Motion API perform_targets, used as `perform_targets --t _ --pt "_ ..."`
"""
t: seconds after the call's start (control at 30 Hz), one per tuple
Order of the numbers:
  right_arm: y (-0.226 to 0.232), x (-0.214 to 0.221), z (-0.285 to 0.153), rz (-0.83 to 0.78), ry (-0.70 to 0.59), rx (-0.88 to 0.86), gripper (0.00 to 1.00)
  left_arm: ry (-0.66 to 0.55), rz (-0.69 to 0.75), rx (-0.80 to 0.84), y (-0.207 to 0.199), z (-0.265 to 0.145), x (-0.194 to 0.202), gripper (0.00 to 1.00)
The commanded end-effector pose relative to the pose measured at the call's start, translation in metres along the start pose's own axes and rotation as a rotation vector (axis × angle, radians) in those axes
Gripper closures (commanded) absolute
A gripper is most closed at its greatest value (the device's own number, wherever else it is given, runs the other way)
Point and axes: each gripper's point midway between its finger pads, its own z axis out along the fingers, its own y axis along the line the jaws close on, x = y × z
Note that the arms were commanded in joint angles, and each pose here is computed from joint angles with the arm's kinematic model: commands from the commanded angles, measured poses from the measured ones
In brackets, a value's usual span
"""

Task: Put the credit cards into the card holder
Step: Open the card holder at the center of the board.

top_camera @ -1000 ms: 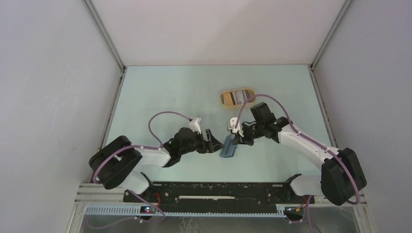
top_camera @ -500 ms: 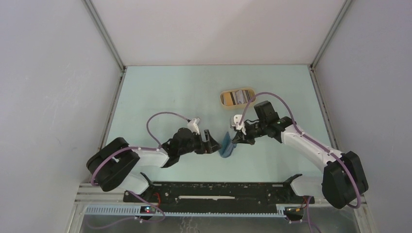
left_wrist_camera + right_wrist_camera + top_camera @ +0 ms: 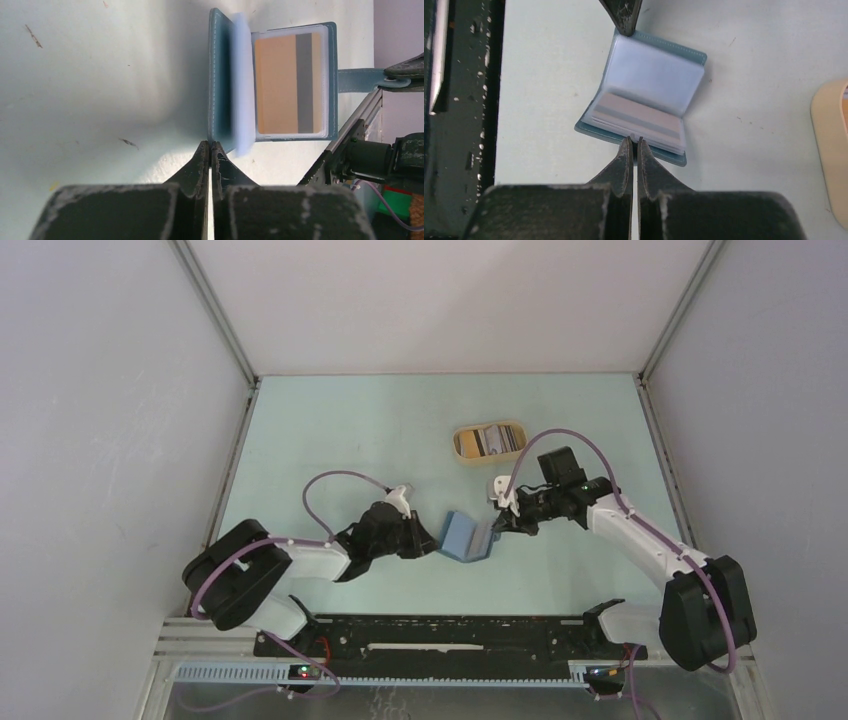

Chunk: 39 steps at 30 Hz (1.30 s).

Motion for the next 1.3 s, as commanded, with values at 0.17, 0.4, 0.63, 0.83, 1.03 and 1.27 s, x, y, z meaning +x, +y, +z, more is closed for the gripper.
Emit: perform_targets --t 0.17,0.4,0.63,0.83,1.03,1.27 --pt "0.025 0.071 0.001 -0.047 0.282 -0.129 0.80 -0.049 -0.001 -0.036 0.009 0.000 -0.019 0.85" --pt "0.030 0.058 0.003 -0.071 0.253 -0.122 0.50 -0.095 0.052 -0.061 0.004 -0.017 -0.036 0.62" --pt "0.024 0.007 0.004 -0.072 0.101 -0.091 0.48 -0.173 0.114 -0.058 -0.010 -0.045 -0.056 0.61" --pt "0.008 0.003 0.025 -0.035 0.167 -0.041 0.65 -0.213 0.150 0.042 -0.037 -0.063 -0.067 0.63" --pt "-0.002 0.020 0.048 0.044 0.249 -0.030 0.90 -0.213 0.162 0.192 -0.064 -0.066 -0.065 0.64" --pt "0.003 -0.012 0.025 0.136 0.105 -0.077 0.78 -0.163 0.195 0.237 -0.069 -0.054 -0.053 0.57"
